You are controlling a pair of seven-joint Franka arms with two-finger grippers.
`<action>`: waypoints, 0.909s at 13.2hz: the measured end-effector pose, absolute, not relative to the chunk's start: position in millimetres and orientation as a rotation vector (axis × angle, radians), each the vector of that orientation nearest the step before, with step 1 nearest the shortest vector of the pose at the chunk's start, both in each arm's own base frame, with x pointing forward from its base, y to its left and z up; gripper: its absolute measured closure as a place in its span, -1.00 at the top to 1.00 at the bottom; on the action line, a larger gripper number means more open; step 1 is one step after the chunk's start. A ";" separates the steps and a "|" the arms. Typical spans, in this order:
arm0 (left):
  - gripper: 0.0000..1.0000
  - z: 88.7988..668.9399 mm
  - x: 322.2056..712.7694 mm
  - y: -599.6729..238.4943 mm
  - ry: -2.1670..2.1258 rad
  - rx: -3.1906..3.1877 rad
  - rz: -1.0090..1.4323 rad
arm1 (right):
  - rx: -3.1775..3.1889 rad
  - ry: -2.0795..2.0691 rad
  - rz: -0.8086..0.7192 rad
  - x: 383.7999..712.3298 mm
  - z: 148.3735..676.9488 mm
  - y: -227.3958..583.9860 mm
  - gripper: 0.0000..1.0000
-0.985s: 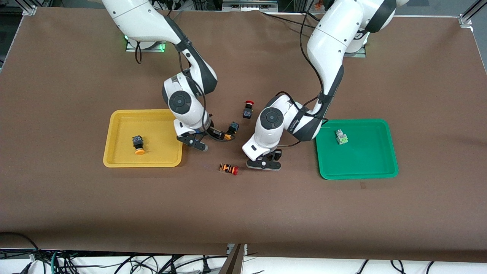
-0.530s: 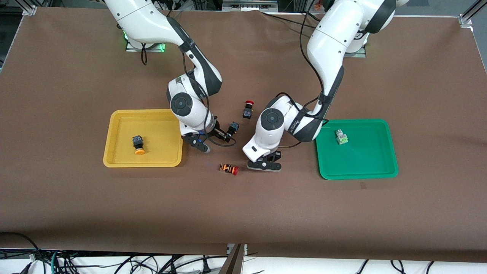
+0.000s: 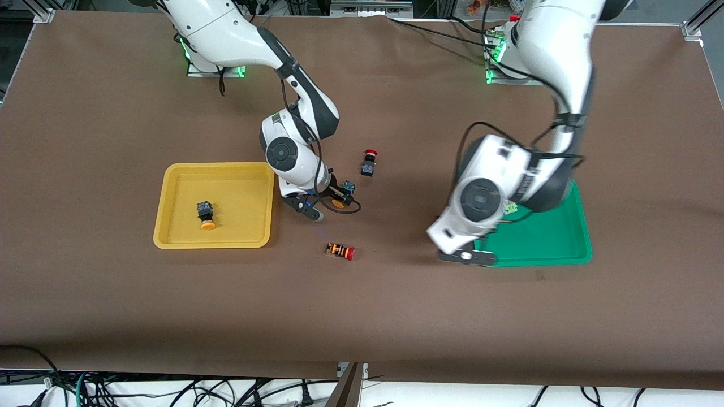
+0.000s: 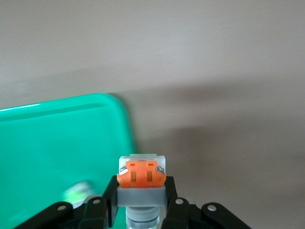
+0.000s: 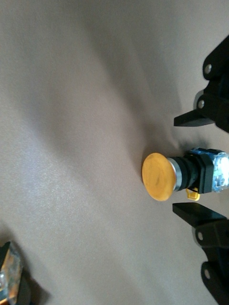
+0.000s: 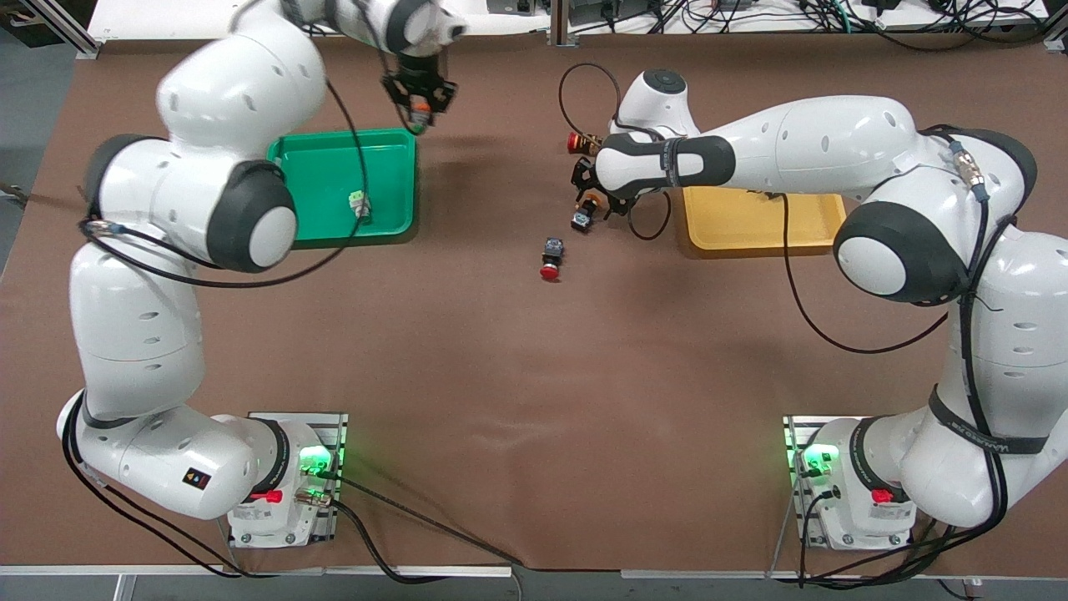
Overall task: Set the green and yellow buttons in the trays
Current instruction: 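Carry the yellow button to the yellow tray while the left gripper places the orange switch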
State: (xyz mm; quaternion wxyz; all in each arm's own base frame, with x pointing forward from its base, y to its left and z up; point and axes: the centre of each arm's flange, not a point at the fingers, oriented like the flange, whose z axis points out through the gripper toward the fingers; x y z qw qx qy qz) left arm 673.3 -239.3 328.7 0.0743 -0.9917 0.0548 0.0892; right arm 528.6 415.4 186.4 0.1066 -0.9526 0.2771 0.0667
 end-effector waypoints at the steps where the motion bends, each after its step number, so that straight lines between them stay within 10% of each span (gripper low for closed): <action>1: -0.19 334.2 681.0 -200.4 0.155 -2.977 0.304 | -2.806 0.812 0.194 526.7 182.7 417.6 0.44; 6: -0.19 290.2 694.4 -7.1 0.246 -3.038 0.398 | -2.815 0.793 0.192 523.1 173.6 420.5 0.19; 8: -0.19 240.6 678.9 7.4 0.272 -3.054 0.329 | -2.831 0.738 0.183 526.3 177.4 419.2 -0.19; 12: -0.09 214.9 658.9 6.4 0.302 -3.061 0.300 | -2.975 0.427 0.225 557.2 210.0 365.7 -0.30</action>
